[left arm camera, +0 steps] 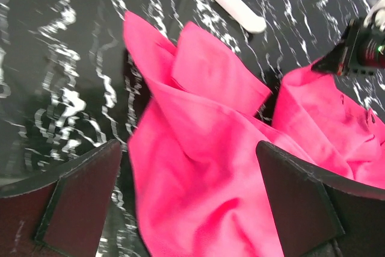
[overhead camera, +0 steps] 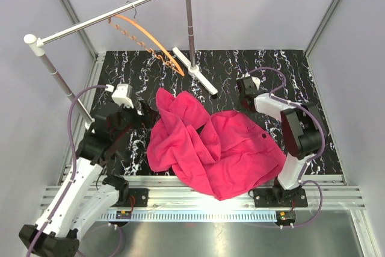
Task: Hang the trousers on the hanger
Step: Fold the trousers
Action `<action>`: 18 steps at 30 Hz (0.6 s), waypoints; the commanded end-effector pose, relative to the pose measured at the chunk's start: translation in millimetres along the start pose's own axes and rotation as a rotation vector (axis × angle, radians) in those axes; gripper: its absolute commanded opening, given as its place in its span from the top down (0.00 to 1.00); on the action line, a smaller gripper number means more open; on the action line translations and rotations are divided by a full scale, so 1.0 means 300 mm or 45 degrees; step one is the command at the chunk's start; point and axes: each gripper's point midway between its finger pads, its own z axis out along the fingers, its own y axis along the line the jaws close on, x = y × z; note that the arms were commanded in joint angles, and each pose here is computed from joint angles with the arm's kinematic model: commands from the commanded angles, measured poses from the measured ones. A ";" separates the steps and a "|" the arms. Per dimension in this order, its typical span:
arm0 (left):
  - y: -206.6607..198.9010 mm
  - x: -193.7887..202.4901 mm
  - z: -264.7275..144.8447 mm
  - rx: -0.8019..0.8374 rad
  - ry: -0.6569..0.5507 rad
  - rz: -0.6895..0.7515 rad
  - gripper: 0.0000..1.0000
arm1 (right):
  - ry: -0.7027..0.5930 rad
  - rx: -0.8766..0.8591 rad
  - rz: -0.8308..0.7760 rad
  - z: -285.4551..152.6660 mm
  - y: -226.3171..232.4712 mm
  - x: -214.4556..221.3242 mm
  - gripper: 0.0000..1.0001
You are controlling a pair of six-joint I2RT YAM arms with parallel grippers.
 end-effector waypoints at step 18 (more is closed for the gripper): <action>-0.095 0.156 0.521 -0.106 0.221 -0.153 0.01 | -0.215 0.052 0.057 -0.388 -0.142 -0.090 1.00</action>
